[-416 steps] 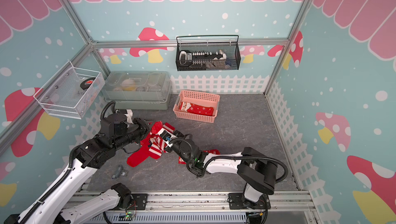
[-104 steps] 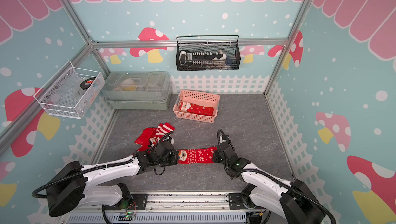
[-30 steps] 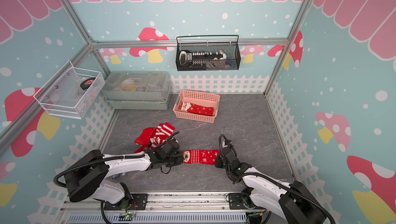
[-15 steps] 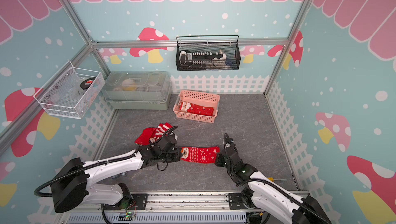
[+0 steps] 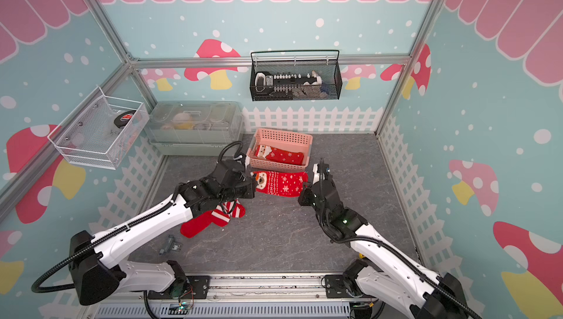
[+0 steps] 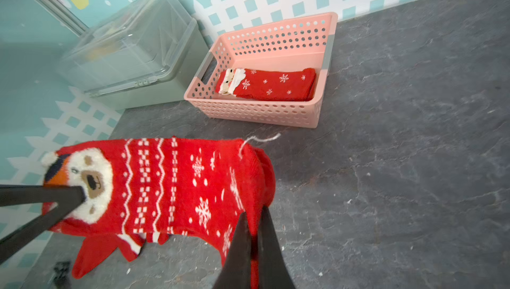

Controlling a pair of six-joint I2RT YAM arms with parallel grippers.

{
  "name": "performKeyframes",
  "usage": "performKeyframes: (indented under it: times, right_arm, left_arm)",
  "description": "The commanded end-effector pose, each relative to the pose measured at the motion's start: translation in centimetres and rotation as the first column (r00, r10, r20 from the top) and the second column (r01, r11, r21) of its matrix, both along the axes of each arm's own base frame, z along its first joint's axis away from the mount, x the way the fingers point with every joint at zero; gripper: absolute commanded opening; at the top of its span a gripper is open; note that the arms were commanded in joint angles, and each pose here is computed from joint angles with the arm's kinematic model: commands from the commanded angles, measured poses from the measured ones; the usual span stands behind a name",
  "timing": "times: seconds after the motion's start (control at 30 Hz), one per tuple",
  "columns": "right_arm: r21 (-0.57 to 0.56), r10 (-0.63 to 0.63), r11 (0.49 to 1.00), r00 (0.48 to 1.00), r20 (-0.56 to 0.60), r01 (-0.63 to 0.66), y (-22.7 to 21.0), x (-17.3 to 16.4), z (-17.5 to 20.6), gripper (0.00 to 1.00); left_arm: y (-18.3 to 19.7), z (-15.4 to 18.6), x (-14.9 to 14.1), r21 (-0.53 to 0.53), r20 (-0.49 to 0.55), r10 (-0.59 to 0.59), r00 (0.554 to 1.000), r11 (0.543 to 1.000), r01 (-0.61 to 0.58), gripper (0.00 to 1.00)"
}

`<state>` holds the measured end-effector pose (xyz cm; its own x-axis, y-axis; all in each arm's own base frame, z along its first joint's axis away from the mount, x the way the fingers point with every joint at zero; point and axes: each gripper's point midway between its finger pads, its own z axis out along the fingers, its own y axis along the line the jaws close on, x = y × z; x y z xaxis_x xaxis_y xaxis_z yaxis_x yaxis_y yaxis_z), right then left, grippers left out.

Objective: Place the socks together as a pair
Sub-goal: Place a pair of socks in the bin.

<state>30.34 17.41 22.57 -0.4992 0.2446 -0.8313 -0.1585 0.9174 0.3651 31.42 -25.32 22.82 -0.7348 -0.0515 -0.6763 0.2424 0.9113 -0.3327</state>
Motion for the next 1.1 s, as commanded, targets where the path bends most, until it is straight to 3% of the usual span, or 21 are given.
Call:
performKeyframes:
  times: [0.0,0.37,0.53,0.77,1.07]
  right_arm:
    - [-0.070,-0.064,0.995,0.997,0.050,0.068,-0.3,3.0,1.7,0.00]
    - [0.008,-0.103,0.995,0.991,0.083,0.103,1.9,15.1,2.2,0.00]
    - [0.055,-0.121,0.992,0.989,0.086,0.117,1.7,18.5,1.0,0.00]
    - [-0.097,-0.153,0.983,0.987,0.040,0.156,0.3,20.7,-3.7,0.00]
    - [-0.102,-0.160,0.982,0.987,0.014,0.161,0.2,23.0,-6.8,0.00]
  left_arm:
    - [0.7,0.9,3.5,0.053,0.032,-0.003,0.999,0.999,0.002,0.00]
    - [1.4,1.4,14.8,0.011,0.045,0.083,0.996,0.996,-0.084,0.00]
    - [1.6,0.2,18.5,-0.001,0.031,0.095,0.995,0.995,-0.095,0.00]
    - [1.0,-3.0,21.6,0.026,-0.013,0.079,0.997,0.997,-0.078,0.00]
    - [1.7,-6.5,23.5,0.134,-0.040,0.118,0.992,0.985,-0.112,0.00]
